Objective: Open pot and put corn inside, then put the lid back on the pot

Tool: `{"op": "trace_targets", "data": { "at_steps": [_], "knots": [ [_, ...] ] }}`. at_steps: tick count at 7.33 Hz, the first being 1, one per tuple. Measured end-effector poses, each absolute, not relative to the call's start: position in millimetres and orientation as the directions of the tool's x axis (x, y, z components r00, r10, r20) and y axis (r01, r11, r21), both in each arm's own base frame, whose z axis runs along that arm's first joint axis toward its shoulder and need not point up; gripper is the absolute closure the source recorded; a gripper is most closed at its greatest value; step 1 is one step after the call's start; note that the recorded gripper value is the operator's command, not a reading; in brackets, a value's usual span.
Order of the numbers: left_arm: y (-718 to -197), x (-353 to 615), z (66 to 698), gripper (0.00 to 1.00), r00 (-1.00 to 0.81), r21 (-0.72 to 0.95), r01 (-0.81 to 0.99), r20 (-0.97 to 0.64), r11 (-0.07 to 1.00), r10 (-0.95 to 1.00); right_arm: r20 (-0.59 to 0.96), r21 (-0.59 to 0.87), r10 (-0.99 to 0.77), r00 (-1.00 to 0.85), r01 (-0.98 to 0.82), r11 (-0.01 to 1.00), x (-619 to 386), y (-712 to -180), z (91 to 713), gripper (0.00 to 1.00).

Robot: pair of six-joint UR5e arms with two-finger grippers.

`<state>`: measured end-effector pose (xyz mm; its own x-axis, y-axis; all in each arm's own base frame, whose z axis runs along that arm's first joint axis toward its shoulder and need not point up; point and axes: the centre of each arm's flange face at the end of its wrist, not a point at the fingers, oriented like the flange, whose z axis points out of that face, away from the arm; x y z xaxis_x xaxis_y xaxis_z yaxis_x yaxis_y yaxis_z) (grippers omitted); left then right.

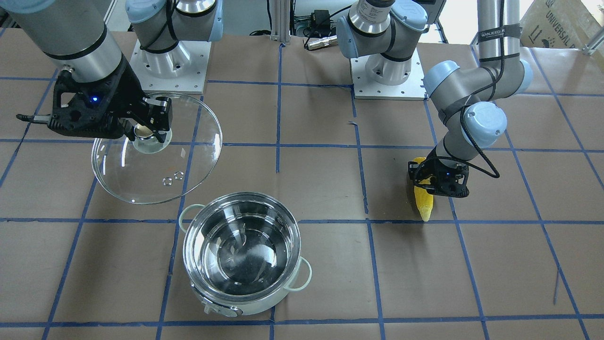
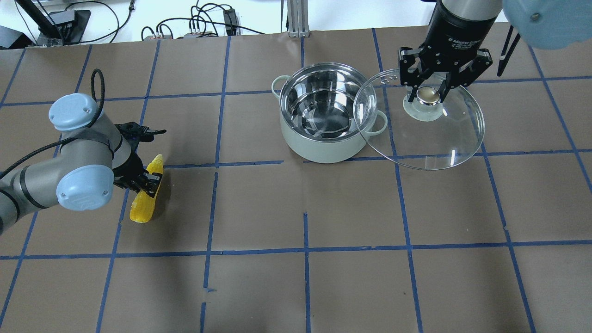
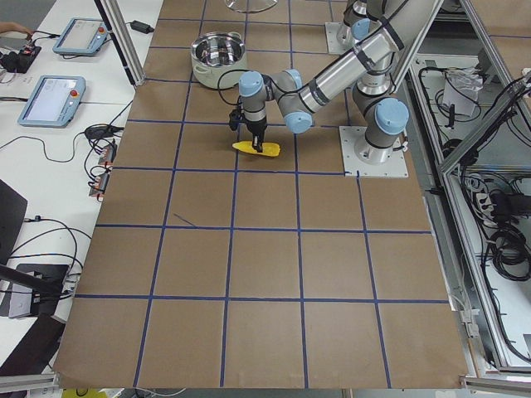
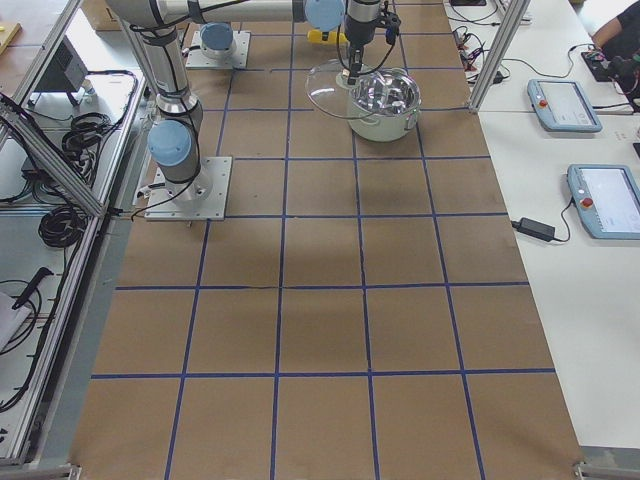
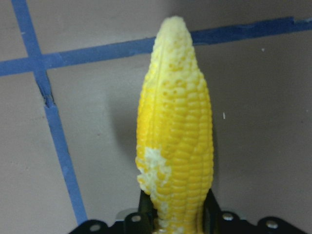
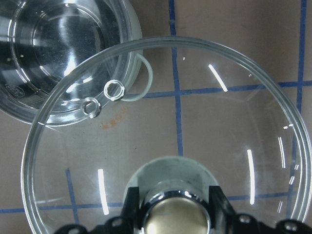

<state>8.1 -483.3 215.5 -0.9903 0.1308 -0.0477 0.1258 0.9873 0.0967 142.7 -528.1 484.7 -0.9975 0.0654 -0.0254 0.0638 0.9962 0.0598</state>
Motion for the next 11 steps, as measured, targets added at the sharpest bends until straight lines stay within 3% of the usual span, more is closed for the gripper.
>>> {"op": "trace_targets", "data": {
  "at_steps": [3,7,11],
  "knots": [
    [-513.4,-47.5,272.6,0.92,-0.995,0.069,0.1,-0.022,0.993,0.102,-0.026,0.06,0.067,-0.997,0.065,0.996,142.3,-528.4,484.4,0.54],
    [-589.5,-167.9,356.5,0.92,-0.99,0.051,-0.038,0.131,0.998,-0.044,-0.027,0.058,0.064,-0.998,0.062,0.996,142.3,-528.5,485.6,0.52],
    [-643.9,-304.3,376.7,0.91,-0.964,0.016,-0.182,0.195,0.983,-0.182,-0.027,0.063,0.061,-0.998,0.059,0.996,133.2,-530.4,483.8,0.54]
  ]
}}
